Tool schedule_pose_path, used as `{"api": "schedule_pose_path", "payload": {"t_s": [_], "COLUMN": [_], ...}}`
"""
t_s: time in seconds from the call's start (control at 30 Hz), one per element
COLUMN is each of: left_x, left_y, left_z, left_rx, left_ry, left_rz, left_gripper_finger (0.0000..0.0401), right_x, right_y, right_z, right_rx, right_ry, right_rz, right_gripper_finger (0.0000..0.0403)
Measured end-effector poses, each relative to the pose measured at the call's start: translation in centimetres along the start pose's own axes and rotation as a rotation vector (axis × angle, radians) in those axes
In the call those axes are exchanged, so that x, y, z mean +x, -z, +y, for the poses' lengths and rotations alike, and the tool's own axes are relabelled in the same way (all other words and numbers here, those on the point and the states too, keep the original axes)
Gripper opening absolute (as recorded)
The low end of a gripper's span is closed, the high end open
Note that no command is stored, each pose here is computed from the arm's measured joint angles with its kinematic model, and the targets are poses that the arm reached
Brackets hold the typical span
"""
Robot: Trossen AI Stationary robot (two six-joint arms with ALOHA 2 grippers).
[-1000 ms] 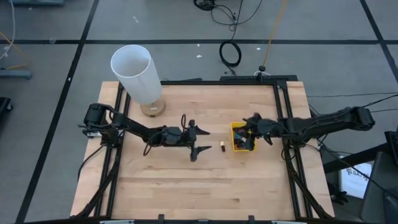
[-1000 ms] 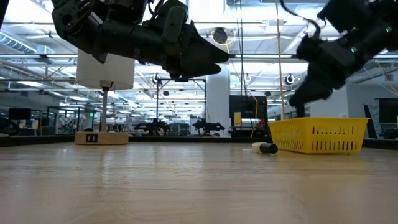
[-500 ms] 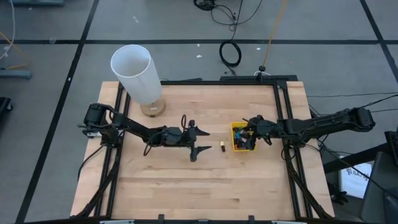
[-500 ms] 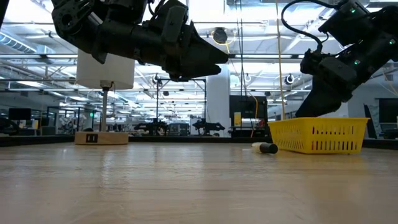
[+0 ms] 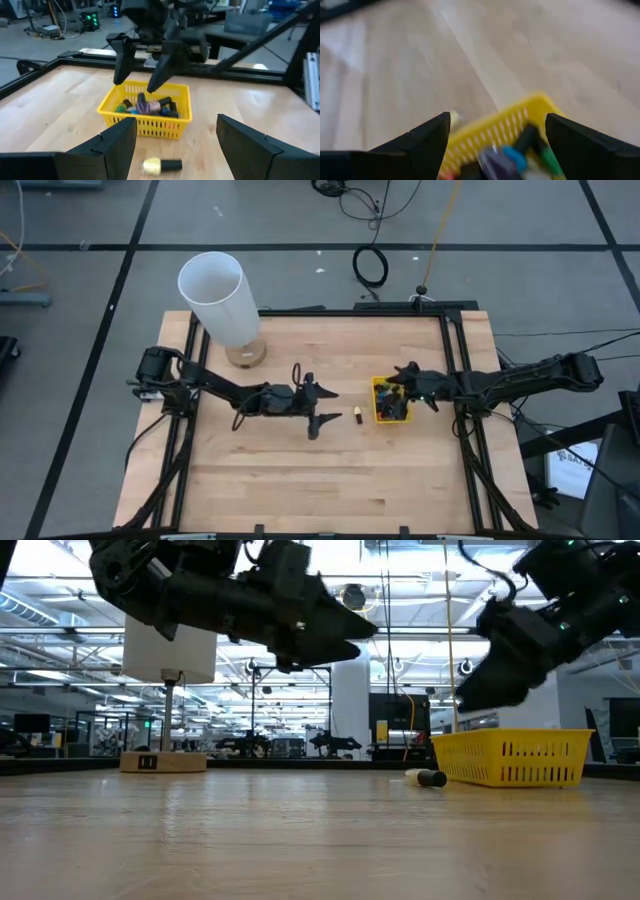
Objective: Pick & Place Nail Polish
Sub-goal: Put the yellow nail polish into the yellow bin
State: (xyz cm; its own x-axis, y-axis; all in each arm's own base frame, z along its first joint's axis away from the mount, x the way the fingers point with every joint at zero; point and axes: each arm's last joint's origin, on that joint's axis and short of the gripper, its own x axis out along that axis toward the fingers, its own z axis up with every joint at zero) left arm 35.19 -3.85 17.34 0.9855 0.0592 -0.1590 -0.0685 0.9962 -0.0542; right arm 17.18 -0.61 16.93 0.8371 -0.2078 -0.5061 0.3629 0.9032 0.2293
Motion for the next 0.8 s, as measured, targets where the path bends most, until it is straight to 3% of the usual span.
{"api": "schedule_pose_path", "payload": {"t_s": [0.13, 0.43, 0.63, 0.8], "left_x": [2.4, 9.5, 12.4, 12.8], "left_y": [0.8, 3.8, 4.2, 4.0], "left_z": [-1.3, -4.4, -4.4, -3.3], "left_rx": [0.063, 0.356, 0.32, 0.248], "left_ry": [0.015, 0.105, 0.123, 0.093], "left_rz": [0.054, 0.423, 0.489, 0.496], "left_gripper_finger": [0.0266, 0.0266, 0.0266, 0.0266], "right_x": [-0.1, -0.5, -0.5, -0.6], "right_y": [-1.4, -2.9, -3.0, -3.0], "right_z": [0.6, 1.1, 1.2, 1.3], "right_rx": [-0.055, -0.083, -0.076, -0.079], "right_ry": [-0.055, -0.105, -0.11, -0.139], "right_rz": [-0.142, -0.308, -0.312, -0.307], "right_gripper_finger": [0.031, 0.0308, 0.0307, 0.0304]}}
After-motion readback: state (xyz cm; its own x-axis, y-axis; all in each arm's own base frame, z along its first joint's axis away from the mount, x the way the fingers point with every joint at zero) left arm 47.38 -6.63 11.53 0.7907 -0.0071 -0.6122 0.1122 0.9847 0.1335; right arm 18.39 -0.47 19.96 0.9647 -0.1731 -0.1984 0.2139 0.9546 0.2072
